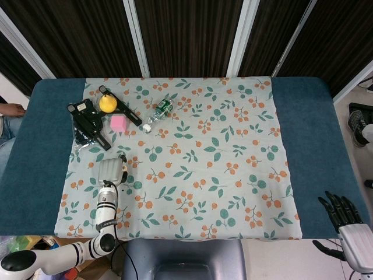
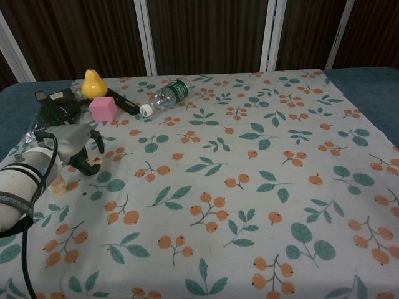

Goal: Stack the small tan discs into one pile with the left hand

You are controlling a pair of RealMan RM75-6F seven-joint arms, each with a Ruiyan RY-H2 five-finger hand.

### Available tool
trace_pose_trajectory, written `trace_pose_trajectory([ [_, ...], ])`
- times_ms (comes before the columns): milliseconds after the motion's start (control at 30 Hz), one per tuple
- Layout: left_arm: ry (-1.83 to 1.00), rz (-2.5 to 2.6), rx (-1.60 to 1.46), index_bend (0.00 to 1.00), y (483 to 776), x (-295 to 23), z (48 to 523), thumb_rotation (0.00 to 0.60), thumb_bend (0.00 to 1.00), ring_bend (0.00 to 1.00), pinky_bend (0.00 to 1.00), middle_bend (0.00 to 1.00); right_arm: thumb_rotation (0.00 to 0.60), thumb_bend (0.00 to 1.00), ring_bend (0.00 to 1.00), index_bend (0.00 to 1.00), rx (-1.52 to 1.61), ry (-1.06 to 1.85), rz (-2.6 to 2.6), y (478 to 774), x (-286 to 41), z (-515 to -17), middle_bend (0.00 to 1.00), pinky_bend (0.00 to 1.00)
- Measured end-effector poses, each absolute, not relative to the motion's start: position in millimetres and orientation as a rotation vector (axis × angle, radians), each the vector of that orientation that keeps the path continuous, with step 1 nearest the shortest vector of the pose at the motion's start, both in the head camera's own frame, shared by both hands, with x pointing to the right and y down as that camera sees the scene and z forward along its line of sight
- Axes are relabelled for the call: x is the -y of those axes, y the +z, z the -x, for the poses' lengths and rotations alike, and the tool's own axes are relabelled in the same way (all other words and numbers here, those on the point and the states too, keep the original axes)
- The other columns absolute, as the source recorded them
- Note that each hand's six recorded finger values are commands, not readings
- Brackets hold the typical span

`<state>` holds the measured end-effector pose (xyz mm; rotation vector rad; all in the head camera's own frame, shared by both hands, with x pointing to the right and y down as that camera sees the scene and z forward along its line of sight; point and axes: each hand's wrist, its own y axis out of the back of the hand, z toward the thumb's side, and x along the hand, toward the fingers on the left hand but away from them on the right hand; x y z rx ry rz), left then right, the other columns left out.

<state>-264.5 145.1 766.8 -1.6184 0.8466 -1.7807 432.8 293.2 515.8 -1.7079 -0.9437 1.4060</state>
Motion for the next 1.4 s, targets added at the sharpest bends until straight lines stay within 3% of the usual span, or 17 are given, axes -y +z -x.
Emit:
trace_pose_trajectory([
  [1000,-1.779,1.632,-0.867,0.47,772,-146,270,0.600,0.38,1.00,1.00,1.00,0.600,0.10,0.00,0.00,0.938,1.410,1.705,517,-293,-432,0.00,0.00],
  [1400,-1.725,1.641,-0.921,0.48,761,-140,268,0.600,0.38,1.00,1.00,1.00,0.600,0.10,0.00,0.00,0.936,1.411,1.705,518,-292,-432,0.00,0.00],
])
